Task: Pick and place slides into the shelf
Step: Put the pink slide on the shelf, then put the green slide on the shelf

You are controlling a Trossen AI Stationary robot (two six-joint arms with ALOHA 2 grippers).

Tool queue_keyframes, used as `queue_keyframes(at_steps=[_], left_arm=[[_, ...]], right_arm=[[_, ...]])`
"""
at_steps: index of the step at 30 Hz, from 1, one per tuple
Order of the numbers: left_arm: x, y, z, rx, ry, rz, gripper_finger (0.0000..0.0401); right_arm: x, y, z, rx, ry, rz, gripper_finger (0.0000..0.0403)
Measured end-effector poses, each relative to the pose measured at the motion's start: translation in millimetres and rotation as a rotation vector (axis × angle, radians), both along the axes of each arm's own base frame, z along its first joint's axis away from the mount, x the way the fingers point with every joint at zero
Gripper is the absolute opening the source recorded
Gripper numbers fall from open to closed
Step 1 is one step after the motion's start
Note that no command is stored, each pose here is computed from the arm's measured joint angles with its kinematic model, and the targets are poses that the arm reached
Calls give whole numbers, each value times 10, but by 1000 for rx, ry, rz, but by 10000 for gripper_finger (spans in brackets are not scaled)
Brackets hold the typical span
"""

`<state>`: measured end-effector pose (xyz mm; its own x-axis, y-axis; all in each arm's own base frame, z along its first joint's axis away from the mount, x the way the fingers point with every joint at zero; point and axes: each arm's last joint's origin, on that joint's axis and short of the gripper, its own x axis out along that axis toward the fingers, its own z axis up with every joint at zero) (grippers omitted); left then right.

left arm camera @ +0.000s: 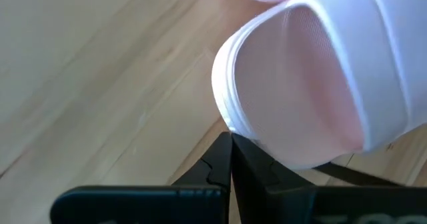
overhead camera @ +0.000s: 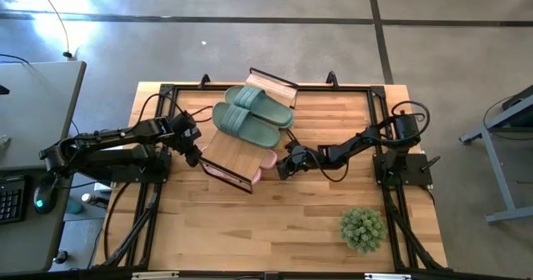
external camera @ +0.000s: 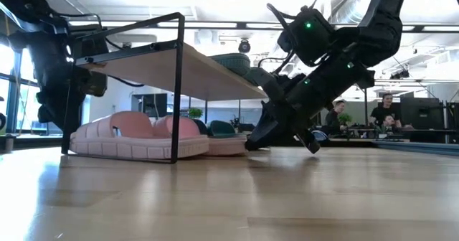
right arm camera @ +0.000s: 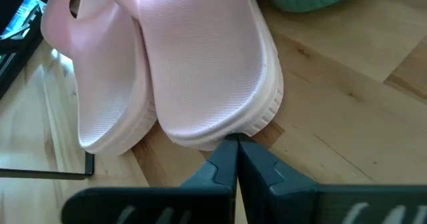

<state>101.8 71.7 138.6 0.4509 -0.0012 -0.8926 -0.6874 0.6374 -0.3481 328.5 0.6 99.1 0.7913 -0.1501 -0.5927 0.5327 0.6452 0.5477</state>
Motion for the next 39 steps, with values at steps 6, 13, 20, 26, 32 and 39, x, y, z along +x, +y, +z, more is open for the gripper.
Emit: queue_keyframes(at_steps=[6,13,20,26,32,39], left_arm=[[-20,-8,-9,15,31,-19,1],[0,12,-1,39,14,-6,0],[0,12,-1,38,13,-6,0],[-22,-13,-9,10,29,-34,0],[-47,-35,24,17,11,-33,0],[-146,-105,94,40,9,4,0]], right_arm=[[26,35,40,-43,-39,-11,0],[36,35,54,-37,-58,-10,0],[30,32,39,-31,-43,-5,0],[16,33,16,-26,-11,-8,0],[-5,68,20,-21,9,-22,0],[-39,125,3,-30,54,-9,0]])
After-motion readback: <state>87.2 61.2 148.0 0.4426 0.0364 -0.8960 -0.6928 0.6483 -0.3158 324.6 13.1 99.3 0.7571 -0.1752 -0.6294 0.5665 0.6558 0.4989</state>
